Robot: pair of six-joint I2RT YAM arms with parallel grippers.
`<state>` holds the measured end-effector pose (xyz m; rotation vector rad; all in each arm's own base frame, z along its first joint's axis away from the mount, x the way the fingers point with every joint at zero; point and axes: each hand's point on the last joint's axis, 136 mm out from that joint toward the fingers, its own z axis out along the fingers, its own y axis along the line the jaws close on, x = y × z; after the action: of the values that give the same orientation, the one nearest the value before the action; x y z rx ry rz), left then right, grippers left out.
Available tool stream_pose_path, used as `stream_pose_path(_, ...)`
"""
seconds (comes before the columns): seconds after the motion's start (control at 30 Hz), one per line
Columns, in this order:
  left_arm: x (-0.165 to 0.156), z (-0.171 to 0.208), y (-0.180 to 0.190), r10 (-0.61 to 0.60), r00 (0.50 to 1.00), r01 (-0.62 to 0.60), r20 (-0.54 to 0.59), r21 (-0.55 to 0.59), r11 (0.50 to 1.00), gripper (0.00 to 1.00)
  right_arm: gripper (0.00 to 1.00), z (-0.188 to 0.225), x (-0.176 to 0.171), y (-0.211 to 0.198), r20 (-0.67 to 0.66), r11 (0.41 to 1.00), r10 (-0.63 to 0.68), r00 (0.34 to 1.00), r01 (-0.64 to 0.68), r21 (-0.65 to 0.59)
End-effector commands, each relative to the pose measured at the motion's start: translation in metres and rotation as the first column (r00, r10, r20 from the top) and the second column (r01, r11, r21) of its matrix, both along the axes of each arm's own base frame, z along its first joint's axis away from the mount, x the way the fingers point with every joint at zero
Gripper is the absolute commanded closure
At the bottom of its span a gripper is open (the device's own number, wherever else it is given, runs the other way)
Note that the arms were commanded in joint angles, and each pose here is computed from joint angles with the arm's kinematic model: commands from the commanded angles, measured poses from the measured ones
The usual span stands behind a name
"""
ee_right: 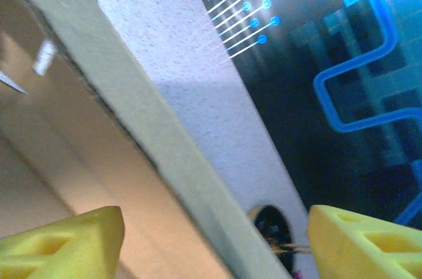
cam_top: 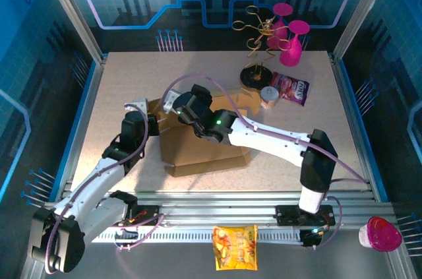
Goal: Fold the paper box
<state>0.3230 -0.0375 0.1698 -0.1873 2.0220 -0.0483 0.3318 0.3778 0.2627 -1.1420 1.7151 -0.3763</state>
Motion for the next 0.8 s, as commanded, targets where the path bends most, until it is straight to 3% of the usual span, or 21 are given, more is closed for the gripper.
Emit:
stream_pose_path(0.0, 0.006, 0.015, -0.004, -0.001, 0.997, 0.005, 0.074, -0.055, 0.998, 1.0, 0.21, 0.005, -0.02, -0.015, -0.132, 0.987, -0.05, 0.99, 0.068, 0.142)
stream_pose_path(0.1, 0.008, 0.016, -0.005, 0.006, 0.997, -0.002, 0.076, -0.056, 0.998, 1.0, 0.19, 0.02, -0.031, -0.023, -0.239, 0.943, -0.078, 0.968, 0.15, 0.298)
stream_pose_path(0.17, 0.009, 0.017, -0.006, 0.009, 0.997, -0.005, 0.075, -0.058, 0.998, 1.0, 0.19, 0.033, -0.036, -0.03, -0.34, 0.868, -0.101, 0.935, 0.25, 0.429)
stream_pose_path(0.2, 0.009, 0.019, -0.006, 0.011, 0.997, -0.007, 0.076, -0.056, 0.998, 1.0, 0.19, 0.038, -0.037, -0.037, -0.411, 0.801, -0.121, 0.903, 0.334, 0.497)
stream_pose_path(0.27, 0.01, 0.019, -0.005, 0.015, 0.997, -0.011, 0.076, -0.053, 0.999, 1.0, 0.22, 0.048, -0.037, -0.049, -0.553, 0.614, -0.124, 0.824, 0.501, 0.609)
stream_pose_path(0.33, 0.01, 0.019, -0.004, 0.021, 0.997, -0.017, 0.073, -0.054, 0.998, 1.0, 0.23, 0.051, -0.037, -0.057, -0.666, 0.364, -0.062, 0.743, 0.639, 0.678)
stream_pose_path(0.4, 0.01, 0.017, -0.005, 0.021, 0.998, -0.017, 0.066, -0.057, 0.998, 1.0, 0.24, 0.056, -0.032, -0.06, -0.703, 0.114, 0.036, 0.71, 0.696, 0.709)
stream_pose_path(0.47, 0.009, 0.017, -0.004, 0.025, 0.998, -0.021, 0.062, -0.059, 0.998, 1.0, 0.23, 0.055, -0.025, -0.063, -0.725, -0.117, 0.117, 0.679, 0.734, 0.669)
stream_pose_path(0.53, 0.009, 0.017, -0.004, 0.029, 0.998, -0.025, 0.06, -0.058, 0.998, 1.0, 0.24, 0.052, -0.016, -0.064, -0.733, -0.291, 0.196, 0.651, 0.753, 0.591)
stream_pose_path(0.63, 0.01, 0.018, -0.004, 0.029, 0.998, -0.026, 0.06, -0.056, 0.998, 1.0, 0.24, 0.055, -0.003, -0.063, -0.724, -0.421, 0.261, 0.638, 0.751, 0.509)
stream_pose_path(0.77, 0.011, 0.019, -0.005, 0.026, 0.998, -0.023, 0.056, -0.056, 0.998, 1.0, 0.23, 0.043, 0.008, -0.062, -0.745, -0.486, 0.294, 0.599, 0.765, 0.423)
